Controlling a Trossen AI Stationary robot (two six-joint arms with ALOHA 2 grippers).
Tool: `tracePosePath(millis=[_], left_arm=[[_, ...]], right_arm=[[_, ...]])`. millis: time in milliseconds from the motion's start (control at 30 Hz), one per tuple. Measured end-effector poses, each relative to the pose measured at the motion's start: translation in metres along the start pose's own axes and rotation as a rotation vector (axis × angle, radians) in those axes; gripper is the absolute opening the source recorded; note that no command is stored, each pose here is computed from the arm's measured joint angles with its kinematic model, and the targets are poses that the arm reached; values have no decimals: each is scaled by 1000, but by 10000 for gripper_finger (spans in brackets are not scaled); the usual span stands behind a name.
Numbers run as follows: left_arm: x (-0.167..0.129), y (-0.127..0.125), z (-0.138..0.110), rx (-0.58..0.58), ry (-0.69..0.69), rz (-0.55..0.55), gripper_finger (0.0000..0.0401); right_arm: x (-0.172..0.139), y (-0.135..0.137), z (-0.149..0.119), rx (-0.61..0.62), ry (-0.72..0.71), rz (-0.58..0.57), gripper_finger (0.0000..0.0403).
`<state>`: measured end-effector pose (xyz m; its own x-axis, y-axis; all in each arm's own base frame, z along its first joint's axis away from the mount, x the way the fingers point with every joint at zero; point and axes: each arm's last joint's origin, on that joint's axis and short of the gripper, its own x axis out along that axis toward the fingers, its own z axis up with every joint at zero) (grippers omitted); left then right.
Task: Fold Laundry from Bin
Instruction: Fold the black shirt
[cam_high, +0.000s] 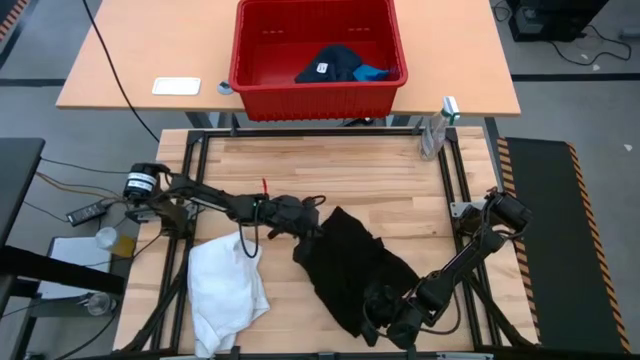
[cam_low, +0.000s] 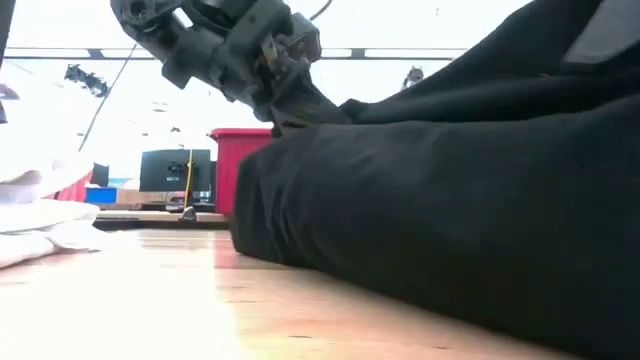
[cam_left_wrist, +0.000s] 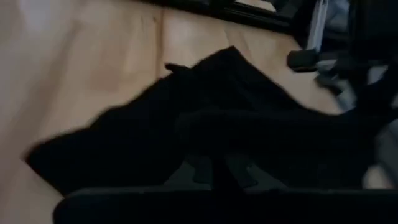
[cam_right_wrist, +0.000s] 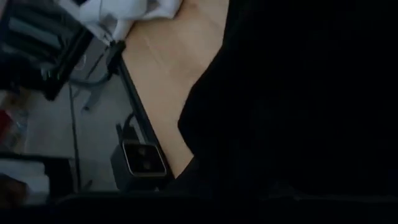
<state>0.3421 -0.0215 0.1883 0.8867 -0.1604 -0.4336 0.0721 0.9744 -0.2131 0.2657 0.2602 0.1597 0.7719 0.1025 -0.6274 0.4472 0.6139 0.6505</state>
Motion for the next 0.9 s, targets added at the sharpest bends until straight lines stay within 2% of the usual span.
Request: tracePosePath(millis=[67, 167, 267, 433, 633, 767, 900], left_arm=[[6, 2, -5, 89, 6, 15, 8], [19, 5, -15, 155, 11, 17, 16], [28, 8, -21, 160, -17, 42, 24], [29, 13, -14, 161, -116, 157, 34], [32, 21, -14, 202, -141, 218, 45], [36, 28, -23, 116, -104, 220, 84], [12, 22, 8, 68, -192, 150, 114]], right_arm=[[2, 1, 3, 44, -2, 6, 24], [3, 3, 6, 73, -2, 30, 28], [4, 3, 8, 87, -4, 29, 24], [5, 3, 9, 117, -21, 27, 20], [5, 4, 10, 160, -7, 44, 27], [6, 5, 11, 177, 0, 53, 28], [3, 8, 14, 249, 16, 68, 28]])
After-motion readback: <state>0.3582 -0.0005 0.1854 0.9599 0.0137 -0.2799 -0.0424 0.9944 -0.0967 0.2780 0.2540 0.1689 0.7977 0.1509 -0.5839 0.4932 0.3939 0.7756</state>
